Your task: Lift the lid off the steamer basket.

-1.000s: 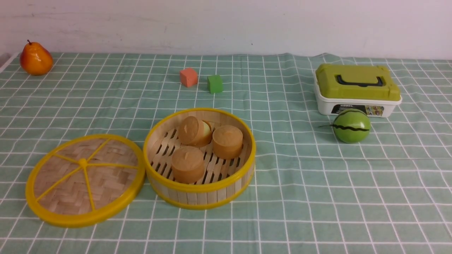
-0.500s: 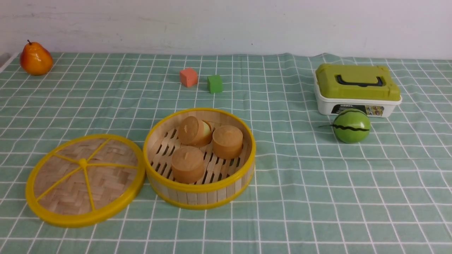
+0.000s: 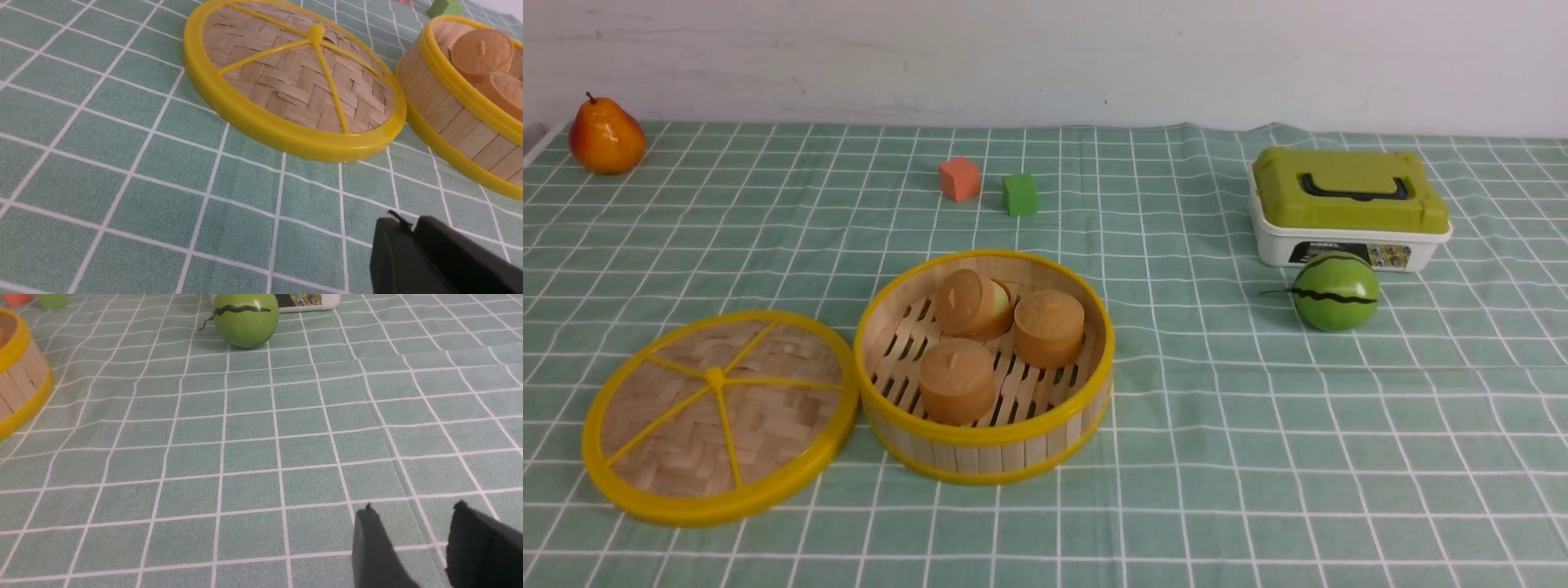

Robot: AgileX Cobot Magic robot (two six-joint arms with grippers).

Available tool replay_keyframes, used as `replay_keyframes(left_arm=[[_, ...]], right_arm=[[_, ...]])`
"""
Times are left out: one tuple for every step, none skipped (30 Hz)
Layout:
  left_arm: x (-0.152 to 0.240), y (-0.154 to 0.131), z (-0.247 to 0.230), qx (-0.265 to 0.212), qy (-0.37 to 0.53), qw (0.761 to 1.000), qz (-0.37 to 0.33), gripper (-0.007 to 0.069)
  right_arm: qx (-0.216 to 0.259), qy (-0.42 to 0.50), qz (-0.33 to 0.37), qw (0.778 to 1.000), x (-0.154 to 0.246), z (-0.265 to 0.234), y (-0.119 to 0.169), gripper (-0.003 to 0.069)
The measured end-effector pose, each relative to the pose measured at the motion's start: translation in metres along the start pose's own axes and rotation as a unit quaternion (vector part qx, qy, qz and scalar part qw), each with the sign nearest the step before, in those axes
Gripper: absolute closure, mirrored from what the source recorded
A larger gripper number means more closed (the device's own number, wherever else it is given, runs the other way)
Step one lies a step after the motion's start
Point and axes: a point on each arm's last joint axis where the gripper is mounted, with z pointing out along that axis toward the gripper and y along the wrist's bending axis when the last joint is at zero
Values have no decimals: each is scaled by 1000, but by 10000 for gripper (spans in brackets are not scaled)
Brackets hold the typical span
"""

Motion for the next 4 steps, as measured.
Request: replay_keyframes(left_arm=[[0, 0, 0, 0, 0, 1000, 0, 567], [0, 0, 0, 0, 0, 1000, 0, 567], [0, 0, 0, 0, 0, 1000, 0, 567], [0, 0, 0, 0, 0, 1000, 0, 567]], right_arm=[[0, 0, 0, 1000, 0, 0, 0, 418], [0, 0, 0, 1000, 0, 0, 0, 418], [0, 0, 0, 1000, 0, 0, 0, 418], [0, 0, 0, 1000, 0, 0, 0, 418]])
